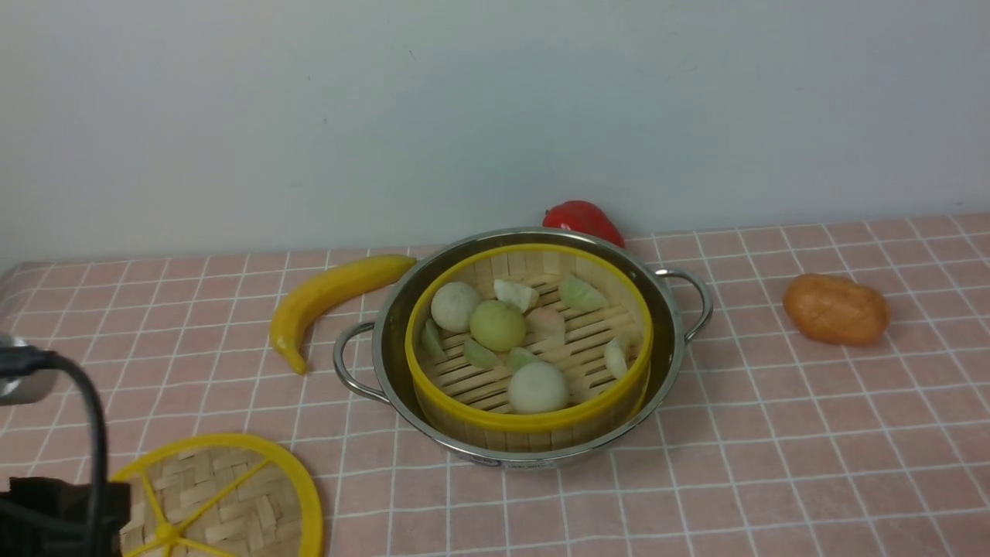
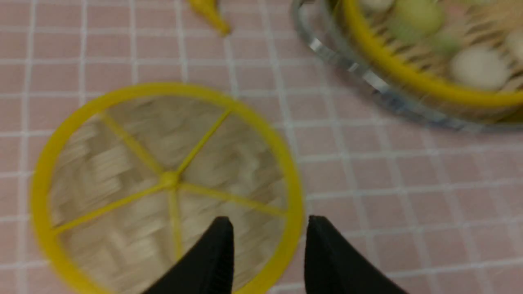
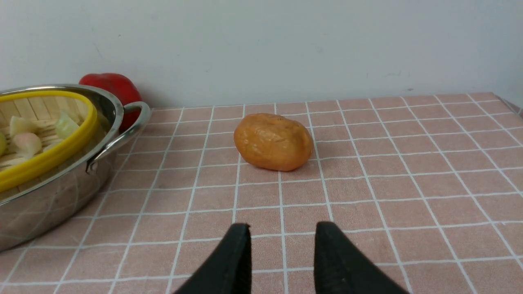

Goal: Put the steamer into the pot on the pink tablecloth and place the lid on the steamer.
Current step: 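Grasp the bamboo steamer lid lying on the table by its centre knob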

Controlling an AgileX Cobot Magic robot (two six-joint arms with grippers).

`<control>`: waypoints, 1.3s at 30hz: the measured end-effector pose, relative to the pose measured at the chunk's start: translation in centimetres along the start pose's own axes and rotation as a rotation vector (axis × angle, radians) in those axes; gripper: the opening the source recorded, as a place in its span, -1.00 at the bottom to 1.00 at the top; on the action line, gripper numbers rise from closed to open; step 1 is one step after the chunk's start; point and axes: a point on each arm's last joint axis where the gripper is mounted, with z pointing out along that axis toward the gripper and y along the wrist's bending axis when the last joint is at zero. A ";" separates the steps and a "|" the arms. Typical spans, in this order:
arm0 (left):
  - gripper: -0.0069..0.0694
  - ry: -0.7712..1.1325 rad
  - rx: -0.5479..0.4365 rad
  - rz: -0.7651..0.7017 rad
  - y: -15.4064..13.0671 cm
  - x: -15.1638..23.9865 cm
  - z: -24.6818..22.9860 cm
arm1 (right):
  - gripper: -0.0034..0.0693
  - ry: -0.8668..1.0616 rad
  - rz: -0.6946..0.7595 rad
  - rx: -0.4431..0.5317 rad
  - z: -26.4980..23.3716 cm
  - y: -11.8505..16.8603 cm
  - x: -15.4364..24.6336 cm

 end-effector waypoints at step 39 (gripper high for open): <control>-0.18 0.772 -0.091 -0.046 4.8 -6.4 17.7 | -0.25 0.001 0.000 0.000 0.0 0.0 0.0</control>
